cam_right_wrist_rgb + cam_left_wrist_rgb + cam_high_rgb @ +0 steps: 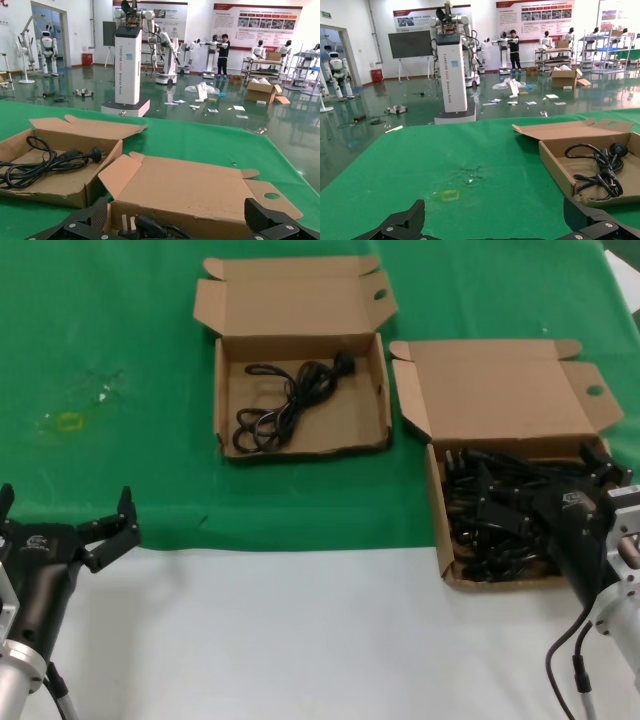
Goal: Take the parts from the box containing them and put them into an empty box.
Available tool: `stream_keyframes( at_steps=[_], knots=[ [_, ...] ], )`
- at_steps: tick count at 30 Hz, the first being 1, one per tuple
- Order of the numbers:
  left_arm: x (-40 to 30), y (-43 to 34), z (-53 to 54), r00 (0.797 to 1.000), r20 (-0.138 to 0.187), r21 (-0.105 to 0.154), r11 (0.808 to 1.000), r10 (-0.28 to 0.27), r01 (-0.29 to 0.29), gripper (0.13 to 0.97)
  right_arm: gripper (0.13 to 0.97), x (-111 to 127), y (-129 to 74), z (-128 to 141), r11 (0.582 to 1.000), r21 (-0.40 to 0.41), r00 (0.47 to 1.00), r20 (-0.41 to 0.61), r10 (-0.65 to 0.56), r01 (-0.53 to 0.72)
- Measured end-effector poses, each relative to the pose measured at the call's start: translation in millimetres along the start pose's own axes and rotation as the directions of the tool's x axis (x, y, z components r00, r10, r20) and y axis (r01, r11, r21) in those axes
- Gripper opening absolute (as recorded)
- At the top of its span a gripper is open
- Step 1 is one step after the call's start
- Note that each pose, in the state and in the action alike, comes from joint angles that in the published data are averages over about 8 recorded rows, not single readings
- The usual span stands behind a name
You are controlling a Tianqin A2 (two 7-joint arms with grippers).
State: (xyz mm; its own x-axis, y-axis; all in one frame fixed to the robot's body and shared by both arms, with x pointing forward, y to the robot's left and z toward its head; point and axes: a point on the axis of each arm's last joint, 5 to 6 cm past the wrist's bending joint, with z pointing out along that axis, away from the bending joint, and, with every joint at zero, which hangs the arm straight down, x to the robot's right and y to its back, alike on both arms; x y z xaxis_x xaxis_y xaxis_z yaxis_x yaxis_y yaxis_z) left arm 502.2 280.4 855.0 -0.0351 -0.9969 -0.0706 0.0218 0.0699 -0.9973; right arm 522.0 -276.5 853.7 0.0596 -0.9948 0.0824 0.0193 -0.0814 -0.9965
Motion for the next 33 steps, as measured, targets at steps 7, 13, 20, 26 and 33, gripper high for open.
stream_keyframes(
  at_steps=[7, 13, 20, 26, 33],
  knots=[
    [0.0, 0.0, 0.0, 1.000, 0.000, 0.000, 1.000, 0.000, 0.000, 0.966, 0.966, 0.0, 0.0, 0.0, 1.000, 0.000, 1.000, 0.000, 0.000, 0.000],
    [0.0, 0.0, 0.0, 1.000, 0.000, 0.000, 1.000, 0.000, 0.000, 0.966, 0.966, 0.0, 0.0, 0.0, 1.000, 0.000, 1.000, 0.000, 0.000, 0.000],
    [0.0, 0.0, 0.0, 1.000, 0.000, 0.000, 1.000, 0.000, 0.000, 0.966, 0.966, 0.0, 0.0, 0.0, 1.000, 0.000, 1.000, 0.000, 0.000, 0.000],
    [0.0, 0.0, 0.0, 1.000, 0.000, 0.000, 1.000, 0.000, 0.000, 0.966, 0.966, 0.0, 0.0, 0.0, 1.000, 0.000, 1.000, 0.000, 0.000, 0.000],
    [0.0, 0.0, 0.0, 1.000, 0.000, 0.000, 1.000, 0.000, 0.000, 0.966, 0.966, 0.0, 0.0, 0.0, 1.000, 0.000, 1.000, 0.000, 0.000, 0.000]
  ],
)
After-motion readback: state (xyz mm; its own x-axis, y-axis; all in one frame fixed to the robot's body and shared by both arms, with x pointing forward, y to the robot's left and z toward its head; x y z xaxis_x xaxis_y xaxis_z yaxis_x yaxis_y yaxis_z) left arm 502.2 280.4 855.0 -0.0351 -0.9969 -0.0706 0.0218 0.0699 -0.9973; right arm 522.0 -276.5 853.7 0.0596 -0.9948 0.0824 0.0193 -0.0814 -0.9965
